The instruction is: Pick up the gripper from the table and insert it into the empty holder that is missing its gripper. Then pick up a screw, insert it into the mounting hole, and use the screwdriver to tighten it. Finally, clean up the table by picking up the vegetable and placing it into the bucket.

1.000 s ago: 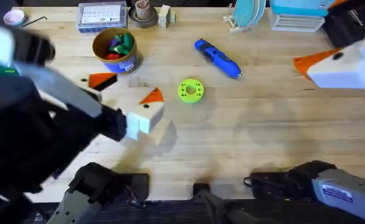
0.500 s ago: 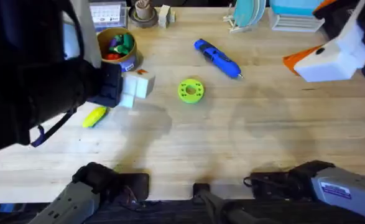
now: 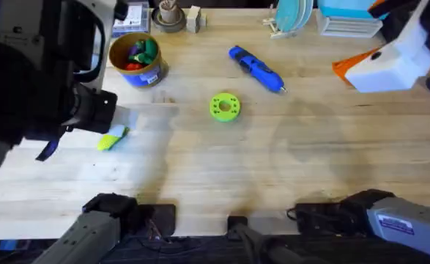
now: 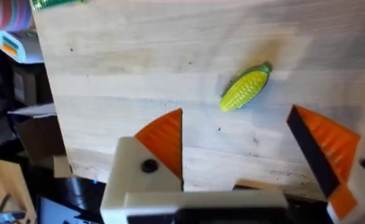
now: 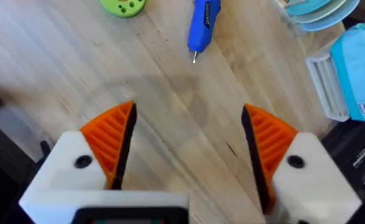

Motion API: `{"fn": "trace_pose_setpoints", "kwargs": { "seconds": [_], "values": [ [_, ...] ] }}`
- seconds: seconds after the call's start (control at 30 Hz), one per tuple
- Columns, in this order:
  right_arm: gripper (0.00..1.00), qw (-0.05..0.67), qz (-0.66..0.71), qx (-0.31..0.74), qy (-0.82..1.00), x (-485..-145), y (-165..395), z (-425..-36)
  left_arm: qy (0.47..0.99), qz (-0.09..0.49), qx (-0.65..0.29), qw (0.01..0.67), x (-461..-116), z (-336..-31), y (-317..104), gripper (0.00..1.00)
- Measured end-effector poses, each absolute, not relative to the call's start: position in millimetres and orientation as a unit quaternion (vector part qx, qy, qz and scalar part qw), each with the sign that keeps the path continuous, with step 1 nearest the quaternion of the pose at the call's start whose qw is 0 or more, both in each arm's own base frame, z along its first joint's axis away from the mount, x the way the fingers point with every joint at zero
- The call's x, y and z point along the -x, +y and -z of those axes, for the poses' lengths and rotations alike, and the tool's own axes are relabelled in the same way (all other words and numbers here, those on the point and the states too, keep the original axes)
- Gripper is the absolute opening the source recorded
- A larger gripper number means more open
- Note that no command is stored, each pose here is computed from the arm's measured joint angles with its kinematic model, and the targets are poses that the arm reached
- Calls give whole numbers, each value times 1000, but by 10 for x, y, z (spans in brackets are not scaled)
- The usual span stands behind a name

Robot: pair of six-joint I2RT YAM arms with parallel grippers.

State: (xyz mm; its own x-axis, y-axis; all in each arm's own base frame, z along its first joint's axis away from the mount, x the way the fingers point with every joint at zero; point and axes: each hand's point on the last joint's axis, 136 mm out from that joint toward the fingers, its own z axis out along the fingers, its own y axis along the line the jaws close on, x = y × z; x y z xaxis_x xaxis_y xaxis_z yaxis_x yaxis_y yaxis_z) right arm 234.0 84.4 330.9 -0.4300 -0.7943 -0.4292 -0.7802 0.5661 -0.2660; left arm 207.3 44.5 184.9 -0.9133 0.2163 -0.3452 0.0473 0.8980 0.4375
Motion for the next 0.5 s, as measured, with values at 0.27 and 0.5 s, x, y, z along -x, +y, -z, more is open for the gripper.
{"fn": "trace_pose_setpoints", "kwargs": {
  "seconds": [0.27, 0.5],
  "values": [
    [994, 261, 13, 466, 845, -2340, 844, -3309, 974, -196, -82, 76, -1851, -1274, 733, 993],
    [994, 262, 15, 469, 843, -2351, 847, -3310, 981, -161, -86, 72, -1888, -859, 781, 993]
  ]
}}
